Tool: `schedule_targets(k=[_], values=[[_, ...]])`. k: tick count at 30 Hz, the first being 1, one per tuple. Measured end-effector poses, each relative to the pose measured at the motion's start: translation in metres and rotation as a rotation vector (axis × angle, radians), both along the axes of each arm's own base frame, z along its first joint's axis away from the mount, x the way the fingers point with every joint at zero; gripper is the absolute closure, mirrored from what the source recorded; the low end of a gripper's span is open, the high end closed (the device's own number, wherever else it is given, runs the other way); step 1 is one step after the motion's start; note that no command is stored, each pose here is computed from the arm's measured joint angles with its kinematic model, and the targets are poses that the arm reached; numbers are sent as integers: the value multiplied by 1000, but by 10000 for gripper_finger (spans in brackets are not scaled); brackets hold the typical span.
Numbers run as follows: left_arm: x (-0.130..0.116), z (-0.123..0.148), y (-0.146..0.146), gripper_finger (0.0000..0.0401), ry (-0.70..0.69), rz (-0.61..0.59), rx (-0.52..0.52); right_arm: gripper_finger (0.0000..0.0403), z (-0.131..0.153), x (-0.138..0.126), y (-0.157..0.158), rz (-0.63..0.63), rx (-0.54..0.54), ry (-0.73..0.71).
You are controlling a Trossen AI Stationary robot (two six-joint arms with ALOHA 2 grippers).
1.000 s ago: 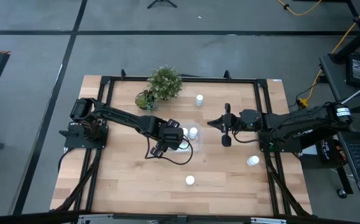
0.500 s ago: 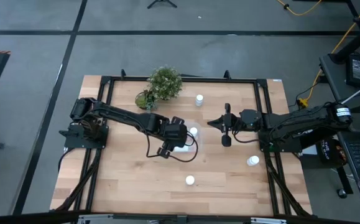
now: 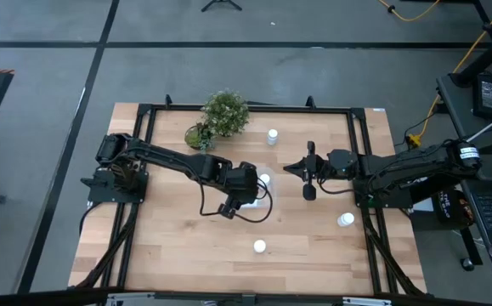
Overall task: Pick and place pill bottles into a basket
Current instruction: Put the pill bottle into the bin
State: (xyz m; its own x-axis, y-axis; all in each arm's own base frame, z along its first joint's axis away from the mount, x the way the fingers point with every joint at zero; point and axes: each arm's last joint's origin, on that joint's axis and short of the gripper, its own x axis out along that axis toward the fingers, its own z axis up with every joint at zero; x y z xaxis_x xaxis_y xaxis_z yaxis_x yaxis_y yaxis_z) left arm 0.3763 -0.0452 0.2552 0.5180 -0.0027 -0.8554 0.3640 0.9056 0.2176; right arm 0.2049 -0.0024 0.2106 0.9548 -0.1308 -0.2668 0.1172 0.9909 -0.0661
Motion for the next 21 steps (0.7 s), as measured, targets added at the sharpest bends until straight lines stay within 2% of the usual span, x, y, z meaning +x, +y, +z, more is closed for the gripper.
schedule_targets(k=[6, 10, 13, 17, 21], values=[[2, -3, 0, 186, 0, 29, -12, 391, 0, 0, 0, 0, 0, 2], [14, -17, -1, 186, -1, -22, 19, 391, 0, 0, 0, 0, 0, 1], [23, -23, -1, 186, 54, -57, 58, 391, 0, 0, 0, 0, 0, 3], [35, -11, 2, 186, 94, -65, 101, 391, -2, 0, 0, 0, 0, 20], [42, -1, 5, 186, 105, -85, 57, 391, -5, -1, 0, -6, 24, 49]])
